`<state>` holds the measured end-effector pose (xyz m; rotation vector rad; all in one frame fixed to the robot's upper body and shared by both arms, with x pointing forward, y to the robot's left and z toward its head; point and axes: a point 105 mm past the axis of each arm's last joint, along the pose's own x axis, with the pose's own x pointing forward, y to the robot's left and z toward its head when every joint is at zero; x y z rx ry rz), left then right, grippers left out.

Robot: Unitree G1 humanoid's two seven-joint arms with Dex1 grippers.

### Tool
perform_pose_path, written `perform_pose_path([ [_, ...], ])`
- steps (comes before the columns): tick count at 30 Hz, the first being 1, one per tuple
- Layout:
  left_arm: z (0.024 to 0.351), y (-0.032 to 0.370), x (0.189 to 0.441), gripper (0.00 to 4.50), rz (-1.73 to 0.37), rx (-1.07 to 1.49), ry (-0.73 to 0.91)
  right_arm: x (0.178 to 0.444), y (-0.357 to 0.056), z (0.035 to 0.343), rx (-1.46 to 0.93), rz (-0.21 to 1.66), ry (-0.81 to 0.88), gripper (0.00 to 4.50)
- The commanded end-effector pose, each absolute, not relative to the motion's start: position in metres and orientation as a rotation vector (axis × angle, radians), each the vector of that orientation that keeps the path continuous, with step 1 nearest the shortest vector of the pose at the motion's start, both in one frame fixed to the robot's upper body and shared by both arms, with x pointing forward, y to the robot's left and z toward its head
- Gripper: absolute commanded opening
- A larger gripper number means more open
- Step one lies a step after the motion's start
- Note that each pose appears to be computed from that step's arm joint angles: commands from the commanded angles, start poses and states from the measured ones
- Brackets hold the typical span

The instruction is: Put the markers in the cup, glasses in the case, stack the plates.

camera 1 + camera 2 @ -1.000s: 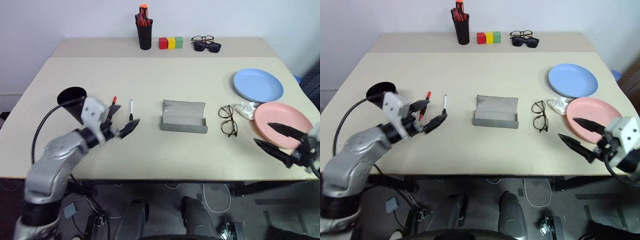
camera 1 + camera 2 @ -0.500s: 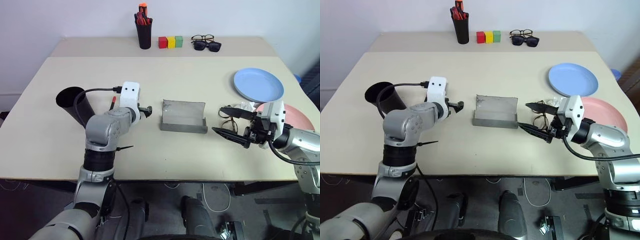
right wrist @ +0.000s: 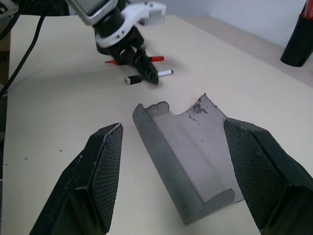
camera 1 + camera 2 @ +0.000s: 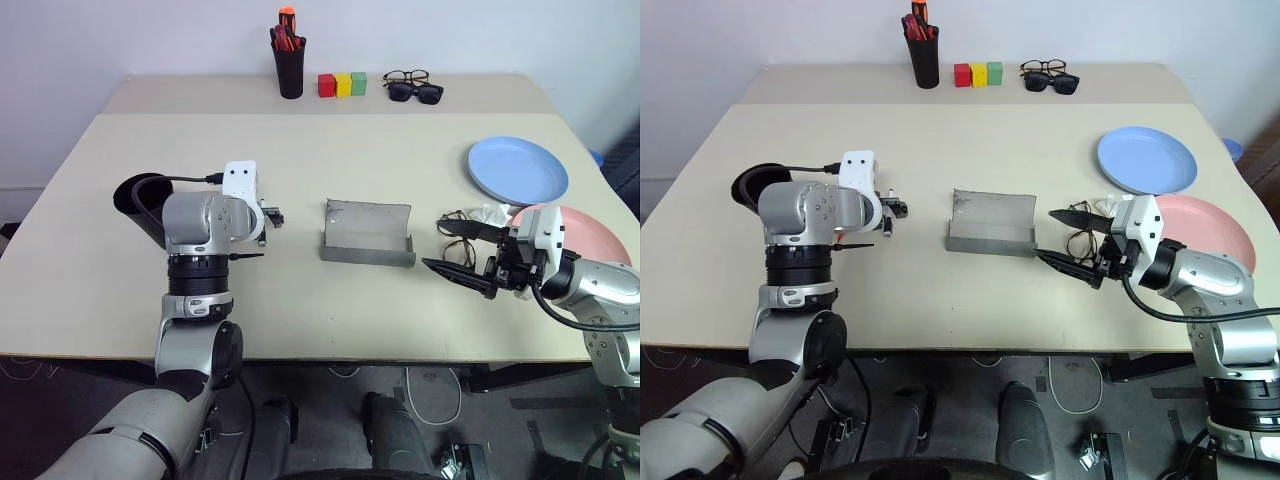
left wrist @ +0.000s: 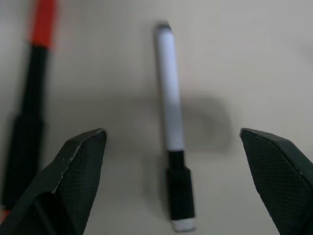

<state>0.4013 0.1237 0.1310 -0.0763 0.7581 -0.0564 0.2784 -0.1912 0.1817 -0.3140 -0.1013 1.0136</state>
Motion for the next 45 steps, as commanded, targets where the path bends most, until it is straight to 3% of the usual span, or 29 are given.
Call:
perform_pose_path([
  [1,0.131,0.113,0.404,3.96,-0.073,-0.096,0.777,0.275,-0.195,0.193,-0.339,0.987,-0.157,3.34],
  [3,0.131,0.111,0.405,3.22,-0.056,-0.104,0.778,0.273,-0.196,0.193,-0.337,0.977,-0.158,3.34],
  [9,0.127,0.116,0.404,0.30,-0.011,-0.133,0.804,0.270,-0.199,0.191,-0.334,0.960,-0.151,3.34],
  [16,0.130,0.105,0.401,0.30,-0.081,-0.174,0.784,0.273,-0.199,0.189,-0.325,0.949,-0.152,3.34],
  [19,0.158,0.090,0.403,0.30,-0.201,-0.138,0.612,0.276,-0.197,0.191,-0.316,0.948,-0.162,3.34],
  [23,0.228,0.102,0.399,0.30,-0.147,0.028,0.073,0.280,-0.196,0.192,-0.307,0.946,-0.172,3.34],
  [27,0.259,0.130,0.387,0.30,-0.034,0.117,-0.205,0.284,-0.193,0.192,-0.297,0.957,-0.180,3.34],
  [31,0.292,0.156,0.352,0.30,0.080,0.287,-0.659,0.290,-0.189,0.192,-0.289,0.974,-0.188,3.34],
  [41,0.265,0.231,0.324,0.30,0.450,0.378,-0.611,0.305,-0.177,0.191,-0.279,1.041,-0.199,3.34],
  [45,0.254,0.243,0.323,0.30,0.522,0.362,-0.562,0.308,-0.174,0.190,-0.278,1.058,-0.199,3.34],
])
